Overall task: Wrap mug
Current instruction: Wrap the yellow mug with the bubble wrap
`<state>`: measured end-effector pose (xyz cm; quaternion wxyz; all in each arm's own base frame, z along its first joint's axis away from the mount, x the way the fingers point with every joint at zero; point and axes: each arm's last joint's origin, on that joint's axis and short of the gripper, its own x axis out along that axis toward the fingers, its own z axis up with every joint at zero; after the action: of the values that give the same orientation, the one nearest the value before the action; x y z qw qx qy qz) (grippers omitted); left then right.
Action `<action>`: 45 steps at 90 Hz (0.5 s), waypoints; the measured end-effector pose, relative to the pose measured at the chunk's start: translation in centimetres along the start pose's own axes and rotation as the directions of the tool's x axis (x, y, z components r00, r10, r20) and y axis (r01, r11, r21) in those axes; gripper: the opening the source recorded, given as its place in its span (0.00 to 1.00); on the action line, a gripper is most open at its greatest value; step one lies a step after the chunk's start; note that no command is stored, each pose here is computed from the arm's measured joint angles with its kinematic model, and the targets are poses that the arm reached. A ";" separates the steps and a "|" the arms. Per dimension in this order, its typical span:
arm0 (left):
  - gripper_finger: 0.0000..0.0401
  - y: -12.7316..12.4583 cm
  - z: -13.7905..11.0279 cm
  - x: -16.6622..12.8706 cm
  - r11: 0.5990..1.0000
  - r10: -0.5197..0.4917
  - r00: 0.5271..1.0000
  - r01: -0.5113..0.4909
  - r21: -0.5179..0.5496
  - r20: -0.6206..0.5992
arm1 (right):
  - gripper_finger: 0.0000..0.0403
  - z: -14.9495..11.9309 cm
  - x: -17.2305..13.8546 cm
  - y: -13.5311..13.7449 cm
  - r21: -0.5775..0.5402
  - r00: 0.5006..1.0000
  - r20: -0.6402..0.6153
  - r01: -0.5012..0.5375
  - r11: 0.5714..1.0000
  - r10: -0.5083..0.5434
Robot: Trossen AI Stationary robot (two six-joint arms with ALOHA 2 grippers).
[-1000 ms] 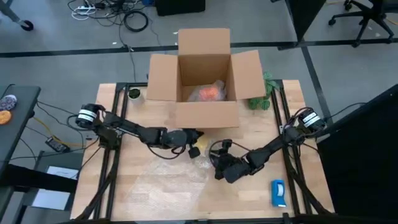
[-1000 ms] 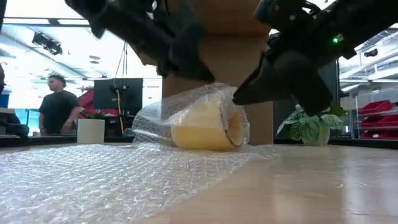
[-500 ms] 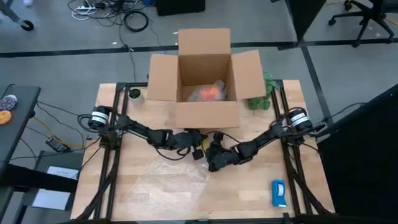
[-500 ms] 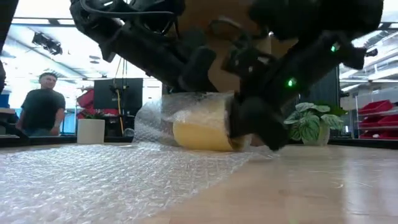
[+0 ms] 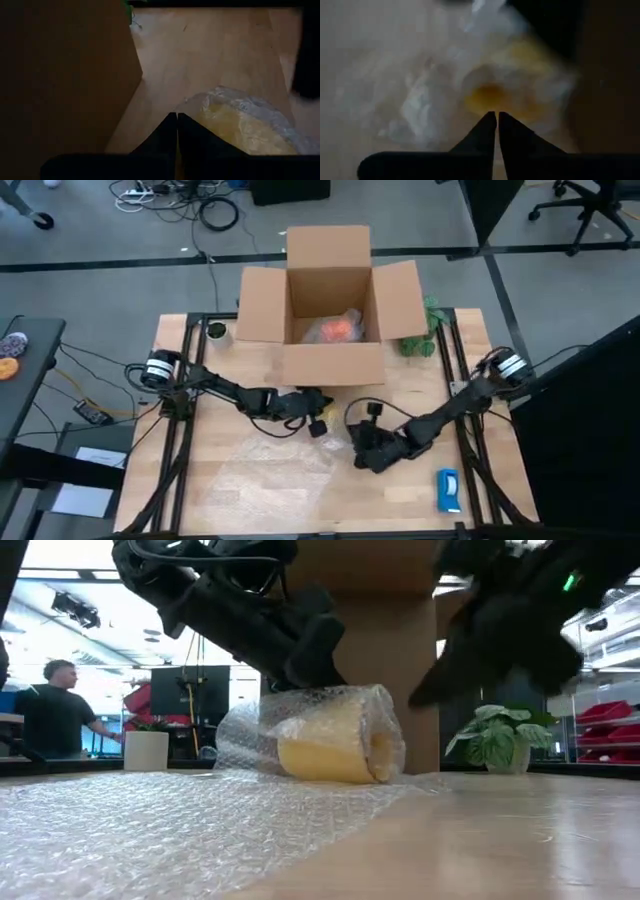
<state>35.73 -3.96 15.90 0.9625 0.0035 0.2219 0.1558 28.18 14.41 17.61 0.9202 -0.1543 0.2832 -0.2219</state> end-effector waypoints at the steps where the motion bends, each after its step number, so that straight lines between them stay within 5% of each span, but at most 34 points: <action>1: 0.00 0.0 0.0 0.0 1.000 -0.001 1.000 0.001 0.000 0.001 | 0.00 0.1 -0.1 -0.1 0.003 1.000 0.007 0.015 1.000 -0.015; 15: 0.00 -0.1 0.1 0.0 1.000 -0.009 1.000 0.009 -0.006 0.017 | 0.00 0.6 1.2 -1.6 0.091 0.994 0.009 0.112 0.990 -0.113; 45: 0.00 -0.1 0.0 0.0 1.000 -0.010 1.000 0.010 0.008 0.011 | 0.00 -1.9 5.9 1.3 0.129 0.999 -0.040 0.015 0.992 -0.010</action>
<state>35.77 -4.04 15.93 0.9644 0.0072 0.2175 0.1501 31.84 12.29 12.90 0.9211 -0.0916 0.2853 -0.2486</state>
